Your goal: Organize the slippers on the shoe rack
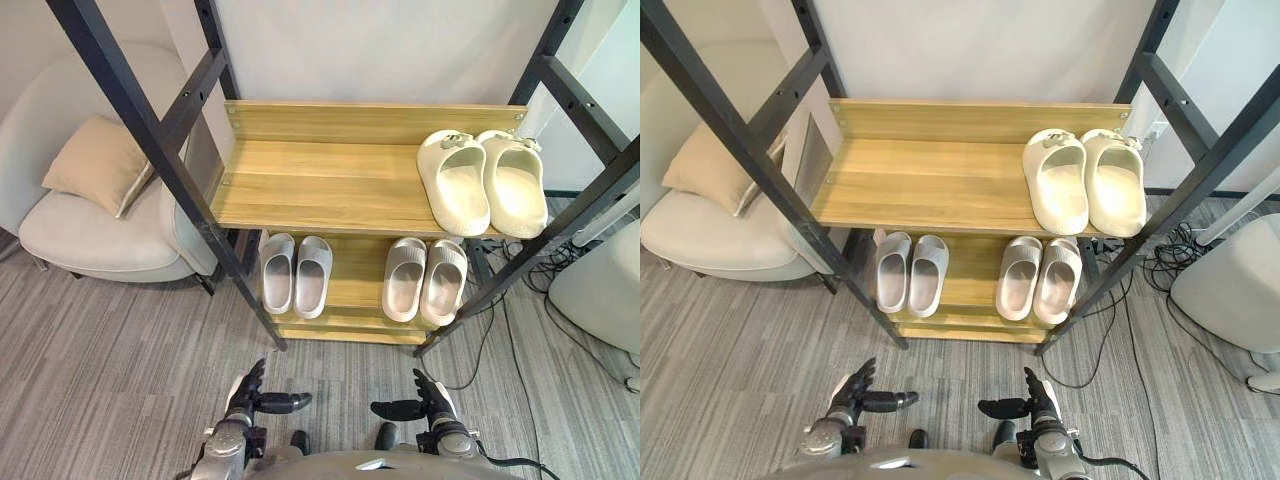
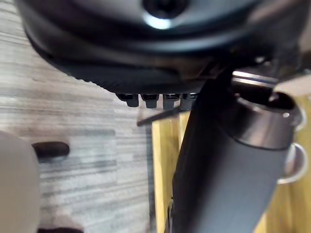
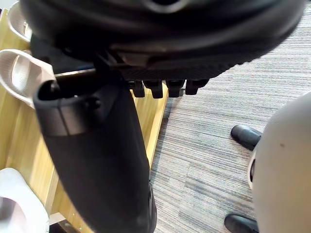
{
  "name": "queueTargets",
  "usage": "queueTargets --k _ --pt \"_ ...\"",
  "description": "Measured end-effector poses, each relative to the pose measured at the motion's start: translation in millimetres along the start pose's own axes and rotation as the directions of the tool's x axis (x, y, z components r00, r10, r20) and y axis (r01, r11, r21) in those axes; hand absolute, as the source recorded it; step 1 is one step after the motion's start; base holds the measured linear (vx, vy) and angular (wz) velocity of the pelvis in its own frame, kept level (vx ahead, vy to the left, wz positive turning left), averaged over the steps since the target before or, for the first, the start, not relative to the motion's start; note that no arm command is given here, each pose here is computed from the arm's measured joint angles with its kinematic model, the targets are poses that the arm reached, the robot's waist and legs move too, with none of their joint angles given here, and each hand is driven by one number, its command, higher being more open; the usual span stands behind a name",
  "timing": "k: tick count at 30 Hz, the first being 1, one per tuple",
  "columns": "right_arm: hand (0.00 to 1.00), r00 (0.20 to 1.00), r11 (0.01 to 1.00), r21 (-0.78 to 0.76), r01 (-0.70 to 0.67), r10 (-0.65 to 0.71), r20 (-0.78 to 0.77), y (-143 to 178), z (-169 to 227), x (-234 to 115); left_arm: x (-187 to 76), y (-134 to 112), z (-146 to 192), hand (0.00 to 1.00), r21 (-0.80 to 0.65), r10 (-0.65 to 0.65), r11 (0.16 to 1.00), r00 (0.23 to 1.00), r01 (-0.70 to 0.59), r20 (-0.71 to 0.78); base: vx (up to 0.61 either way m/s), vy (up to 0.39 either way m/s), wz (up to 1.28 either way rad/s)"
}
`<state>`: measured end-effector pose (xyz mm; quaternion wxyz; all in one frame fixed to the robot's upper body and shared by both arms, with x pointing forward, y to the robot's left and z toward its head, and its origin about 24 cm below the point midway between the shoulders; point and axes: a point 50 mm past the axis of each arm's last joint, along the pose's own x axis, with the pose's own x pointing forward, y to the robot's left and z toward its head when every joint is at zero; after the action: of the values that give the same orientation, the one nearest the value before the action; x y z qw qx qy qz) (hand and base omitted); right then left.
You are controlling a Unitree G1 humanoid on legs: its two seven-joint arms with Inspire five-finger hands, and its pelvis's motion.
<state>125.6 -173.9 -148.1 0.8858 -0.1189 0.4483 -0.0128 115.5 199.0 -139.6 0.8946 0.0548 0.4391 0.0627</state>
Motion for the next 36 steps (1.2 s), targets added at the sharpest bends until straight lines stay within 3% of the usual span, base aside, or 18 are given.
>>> queueTargets --k 2,11,19,24,25,30,36 --pt "1.0 1.0 1.0 0.011 -0.003 0.003 0.0 2.8 1.4 0.4 -0.4 10.3 -10.8 1.0 -0.048 0.07 0.996 0.996 -0.072 -0.052 -0.01 0.019 -0.03" --pt "1.0 1.0 0.999 0.045 0.01 -0.01 -0.016 1.2 -0.7 0.9 -1.2 16.7 -16.7 1.0 -0.12 0.145 0.981 0.986 -0.155 -0.088 -0.01 0.019 -0.18" --pt "1.0 1.0 0.998 0.061 0.006 -0.007 0.009 6.8 10.2 3.9 7.0 6.1 3.4 1.0 -0.158 0.134 0.978 0.99 -0.138 -0.036 -0.05 -0.058 0.38" --pt "1.0 0.995 0.998 0.054 0.024 -0.029 0.095 -2.8 42.0 13.6 11.7 -10.3 17.8 1.0 -0.185 0.102 0.978 0.995 -0.1 0.003 -0.22 -0.155 0.26" --pt "1.0 0.995 0.998 0.05 0.042 -0.046 0.087 -8.5 40.3 14.1 12.3 -20.6 18.8 1.0 -0.193 0.08 0.978 0.997 -0.079 -0.002 -0.29 -0.111 0.64" --pt "1.0 0.996 0.997 0.055 0.05 -0.054 0.067 -7.9 35.2 13.4 13.0 -20.6 22.0 1.0 -0.161 0.07 0.985 0.997 -0.067 0.018 -0.23 -0.07 0.66" --pt "1.0 0.993 0.992 0.06 0.115 -0.117 0.023 -29.1 22.3 11.8 12.6 -25.5 16.9 1.0 -0.127 0.06 0.99 0.998 -0.06 0.002 -0.08 0.13 0.89"
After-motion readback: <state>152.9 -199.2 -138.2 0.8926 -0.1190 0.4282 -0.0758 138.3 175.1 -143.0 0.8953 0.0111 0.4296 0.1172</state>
